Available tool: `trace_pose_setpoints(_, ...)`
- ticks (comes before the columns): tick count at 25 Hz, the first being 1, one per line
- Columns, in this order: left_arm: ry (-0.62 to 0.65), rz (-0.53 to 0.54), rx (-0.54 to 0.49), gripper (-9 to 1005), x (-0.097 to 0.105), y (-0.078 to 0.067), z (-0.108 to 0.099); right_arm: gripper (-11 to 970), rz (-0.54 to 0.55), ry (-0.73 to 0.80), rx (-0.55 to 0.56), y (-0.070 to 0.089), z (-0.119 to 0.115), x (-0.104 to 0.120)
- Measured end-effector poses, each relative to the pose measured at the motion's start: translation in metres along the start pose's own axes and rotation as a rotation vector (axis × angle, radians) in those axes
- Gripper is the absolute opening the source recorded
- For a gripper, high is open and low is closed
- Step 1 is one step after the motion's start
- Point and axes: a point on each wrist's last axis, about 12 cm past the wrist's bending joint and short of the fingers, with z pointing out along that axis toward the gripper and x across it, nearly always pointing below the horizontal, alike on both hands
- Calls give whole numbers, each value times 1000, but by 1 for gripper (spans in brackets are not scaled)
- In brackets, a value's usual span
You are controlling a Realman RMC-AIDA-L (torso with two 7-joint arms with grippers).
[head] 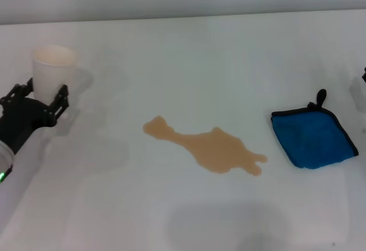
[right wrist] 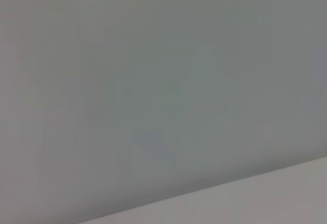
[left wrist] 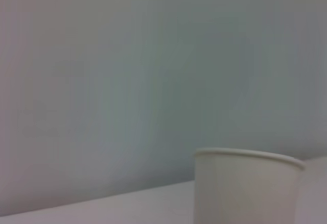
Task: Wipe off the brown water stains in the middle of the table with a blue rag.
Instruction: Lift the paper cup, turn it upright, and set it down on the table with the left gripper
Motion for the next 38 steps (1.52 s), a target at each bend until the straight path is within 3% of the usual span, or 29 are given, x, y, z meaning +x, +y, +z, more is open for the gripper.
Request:
trace_pose_setpoints(28, 86, 21, -6, 670, 3, -1, 12, 857, 4, 27, 7, 1, 0, 4)
trace_pose_setpoints(38, 91, 42, 36, 670, 4, -9, 12, 857, 2, 22, 5, 0, 2, 2)
